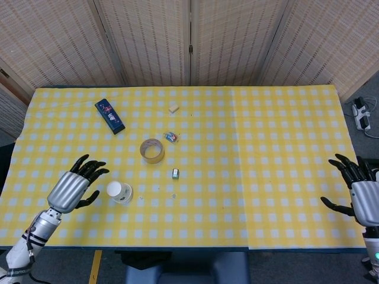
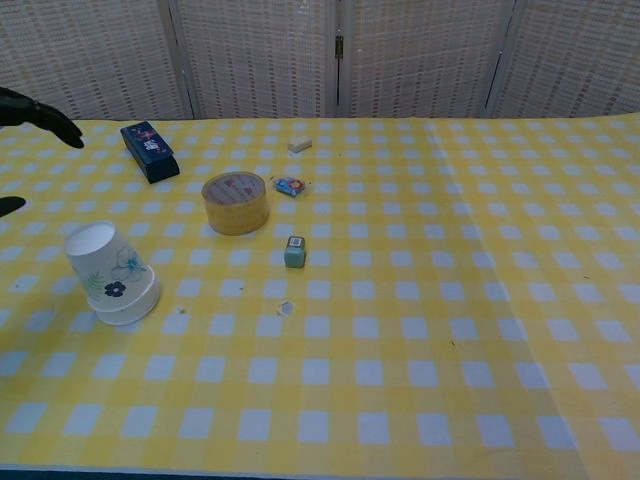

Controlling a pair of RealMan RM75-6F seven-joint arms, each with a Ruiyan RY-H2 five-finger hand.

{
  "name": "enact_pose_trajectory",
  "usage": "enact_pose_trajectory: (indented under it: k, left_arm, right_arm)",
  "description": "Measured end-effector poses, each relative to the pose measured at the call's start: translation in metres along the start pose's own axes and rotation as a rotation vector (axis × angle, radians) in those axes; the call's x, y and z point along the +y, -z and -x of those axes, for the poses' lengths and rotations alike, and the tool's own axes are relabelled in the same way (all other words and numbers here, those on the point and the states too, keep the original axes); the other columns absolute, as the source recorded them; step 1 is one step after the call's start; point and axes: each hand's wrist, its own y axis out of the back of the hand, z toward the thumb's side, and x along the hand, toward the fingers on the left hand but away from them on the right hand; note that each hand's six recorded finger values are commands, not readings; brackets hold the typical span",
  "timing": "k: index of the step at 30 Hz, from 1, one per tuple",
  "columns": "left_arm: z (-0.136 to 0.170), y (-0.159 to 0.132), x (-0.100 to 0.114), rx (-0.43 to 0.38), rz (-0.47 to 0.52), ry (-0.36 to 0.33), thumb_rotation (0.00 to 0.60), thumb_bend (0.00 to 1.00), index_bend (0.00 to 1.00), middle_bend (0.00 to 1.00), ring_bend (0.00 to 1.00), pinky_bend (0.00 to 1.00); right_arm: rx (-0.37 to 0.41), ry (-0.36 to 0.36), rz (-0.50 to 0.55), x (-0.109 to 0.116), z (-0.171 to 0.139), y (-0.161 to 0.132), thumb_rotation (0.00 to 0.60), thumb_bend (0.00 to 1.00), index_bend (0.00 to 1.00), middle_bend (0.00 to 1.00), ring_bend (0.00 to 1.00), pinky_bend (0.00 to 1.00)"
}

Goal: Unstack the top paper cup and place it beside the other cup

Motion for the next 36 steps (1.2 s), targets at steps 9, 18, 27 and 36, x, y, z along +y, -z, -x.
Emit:
enact_pose_trajectory:
  k: [9, 18, 27, 36]
  left_arm:
    - [-0.021, -0.022, -0.018, -0.080, -0.043, 0.145, 0.600, 0.43, 0.07, 0.06, 0.06, 0.00]
    - [-0.020, -0.023, -0.026, -0.067, -0.062, 0.197, 0.600, 0.41, 0.10, 0.05, 0.05, 0.00]
    - [-0.022, -0.018, -0.032, -0.045, -0.071, 0.182, 0.600, 0.35, 0.18, 0.05, 0.08, 0.01]
    - [-0.027, -0.014, -0.038, -0.032, -0.068, 0.196, 0.600, 0.35, 0.26, 0.06, 0.09, 0.01]
  right_arm:
    - [-0.020, 0.013, 0.000, 0.009, -0.001, 0.005, 0.600, 0.17, 0.20, 0.13, 0.17, 0.04]
    - [-0.019, -0.005, 0.002, 0.003, 0.001, 0.006, 0.600, 0.17, 0.20, 0.12, 0.17, 0.04]
    - [-0.024, -0.006, 0.006, 0.002, 0.002, 0.007, 0.600, 0.17, 0.20, 0.12, 0.17, 0.04]
    - [-0.028, -0.010, 0.011, 0.000, 0.002, 0.009, 0.600, 0.17, 0.20, 0.12, 0.17, 0.04]
